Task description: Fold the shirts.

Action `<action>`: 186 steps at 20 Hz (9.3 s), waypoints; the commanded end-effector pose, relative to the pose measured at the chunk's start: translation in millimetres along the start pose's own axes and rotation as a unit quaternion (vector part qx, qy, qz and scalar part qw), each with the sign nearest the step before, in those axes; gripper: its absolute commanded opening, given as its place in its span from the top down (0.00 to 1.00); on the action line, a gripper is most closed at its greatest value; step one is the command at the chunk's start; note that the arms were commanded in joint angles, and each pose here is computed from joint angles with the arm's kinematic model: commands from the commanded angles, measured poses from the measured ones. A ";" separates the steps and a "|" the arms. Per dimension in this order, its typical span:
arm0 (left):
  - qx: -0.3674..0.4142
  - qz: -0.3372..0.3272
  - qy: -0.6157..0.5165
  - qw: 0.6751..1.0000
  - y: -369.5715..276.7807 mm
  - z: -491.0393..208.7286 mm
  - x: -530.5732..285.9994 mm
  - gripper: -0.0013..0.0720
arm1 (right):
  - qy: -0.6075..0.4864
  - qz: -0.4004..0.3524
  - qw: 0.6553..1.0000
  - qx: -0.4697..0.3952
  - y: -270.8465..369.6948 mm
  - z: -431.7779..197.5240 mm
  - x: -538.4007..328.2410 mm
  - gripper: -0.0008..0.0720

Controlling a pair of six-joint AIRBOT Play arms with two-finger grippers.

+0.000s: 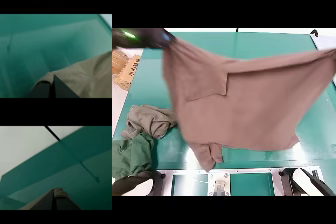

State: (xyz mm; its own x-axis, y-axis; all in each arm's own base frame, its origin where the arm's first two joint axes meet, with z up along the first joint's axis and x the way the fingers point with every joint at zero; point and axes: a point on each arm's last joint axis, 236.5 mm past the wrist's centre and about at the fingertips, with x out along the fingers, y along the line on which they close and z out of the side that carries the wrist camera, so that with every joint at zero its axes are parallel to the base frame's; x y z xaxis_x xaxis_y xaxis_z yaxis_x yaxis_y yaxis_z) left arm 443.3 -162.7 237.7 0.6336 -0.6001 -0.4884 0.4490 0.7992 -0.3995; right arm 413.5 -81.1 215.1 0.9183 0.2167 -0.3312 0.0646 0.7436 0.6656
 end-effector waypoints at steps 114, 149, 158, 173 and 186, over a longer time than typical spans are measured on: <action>-0.145 -0.052 0.161 0.975 -2.1 -201.3 5.0 0.95 | 0.256 -0.224 0.931 0.130 -137.3 -174.1 -7.1 0.96; -0.097 -0.090 0.197 0.971 -24.5 -162.8 196.3 0.95 | 0.480 -0.022 0.873 0.077 -196.1 -194.6 120.1 0.96; -0.088 -0.132 0.229 0.960 -139.0 -239.5 292.0 0.95 | 0.421 0.008 0.904 -0.066 -30.6 -81.9 43.0 0.96; -0.107 -0.182 0.320 0.923 -134.3 -215.0 273.1 0.95 | 0.397 0.047 0.907 -0.132 49.9 -80.9 10.2 0.96; -0.090 -0.007 0.280 0.956 77.5 -84.5 84.2 0.95 | 0.437 0.148 0.881 -0.104 242.8 -332.6 126.3 0.96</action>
State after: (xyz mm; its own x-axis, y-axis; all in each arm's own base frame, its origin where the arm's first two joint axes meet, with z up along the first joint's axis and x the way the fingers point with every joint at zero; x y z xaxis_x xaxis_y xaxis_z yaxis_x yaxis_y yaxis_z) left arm 482.1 -197.3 97.8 0.1737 -0.6116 -0.7719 0.3264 0.7752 -0.5408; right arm 412.5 253.2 148.2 0.2056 0.7331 -0.6483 -0.3027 0.6776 0.6703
